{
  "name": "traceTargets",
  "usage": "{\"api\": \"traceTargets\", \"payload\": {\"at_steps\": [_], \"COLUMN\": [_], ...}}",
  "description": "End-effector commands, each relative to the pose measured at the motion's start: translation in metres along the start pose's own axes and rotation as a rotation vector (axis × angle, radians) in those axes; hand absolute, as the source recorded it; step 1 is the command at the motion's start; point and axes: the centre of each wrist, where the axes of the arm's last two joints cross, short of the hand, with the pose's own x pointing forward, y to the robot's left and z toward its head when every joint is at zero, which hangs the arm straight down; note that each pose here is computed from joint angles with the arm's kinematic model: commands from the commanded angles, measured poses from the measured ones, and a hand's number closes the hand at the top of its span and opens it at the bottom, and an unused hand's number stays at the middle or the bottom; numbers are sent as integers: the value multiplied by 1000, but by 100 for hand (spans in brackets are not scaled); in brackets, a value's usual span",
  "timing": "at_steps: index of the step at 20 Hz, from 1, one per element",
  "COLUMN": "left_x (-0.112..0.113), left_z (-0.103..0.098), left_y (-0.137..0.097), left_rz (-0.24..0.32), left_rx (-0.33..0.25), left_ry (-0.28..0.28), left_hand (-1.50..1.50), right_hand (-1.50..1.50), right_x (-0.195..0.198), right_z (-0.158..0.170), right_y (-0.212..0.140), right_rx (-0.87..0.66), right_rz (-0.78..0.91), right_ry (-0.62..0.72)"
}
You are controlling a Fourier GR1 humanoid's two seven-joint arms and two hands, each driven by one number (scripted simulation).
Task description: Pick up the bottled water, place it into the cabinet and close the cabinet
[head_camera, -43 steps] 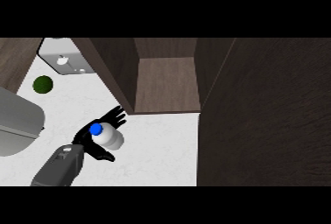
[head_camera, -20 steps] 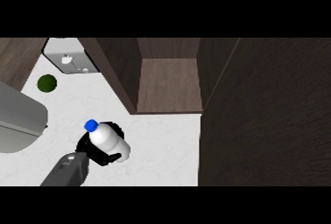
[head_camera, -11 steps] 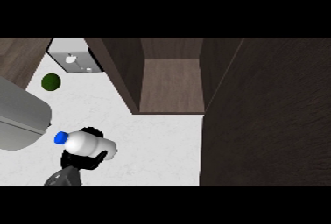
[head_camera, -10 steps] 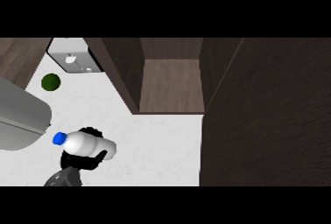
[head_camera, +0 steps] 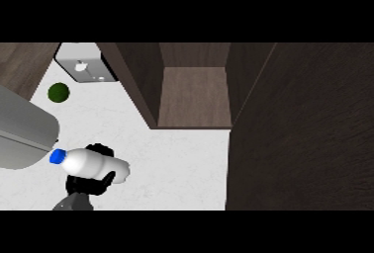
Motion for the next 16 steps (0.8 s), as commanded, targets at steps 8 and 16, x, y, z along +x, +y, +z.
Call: {"api": "traceTargets", "payload": {"at_steps": [8,16], "left_x": [30,46], "left_z": [-16,-37], "left_y": [-80,-148], "left_rz": [-9,-98], "left_rx": [-119,-158], "left_ry": [19,-54], "left_hand": [150,150], "right_hand": [-150,-150], "right_x": [7,7], "right_z": [0,0], "right_y": [16,13], "right_rx": [10,20], "right_rz": [-13,-21], "right_ry": [7,10]}}
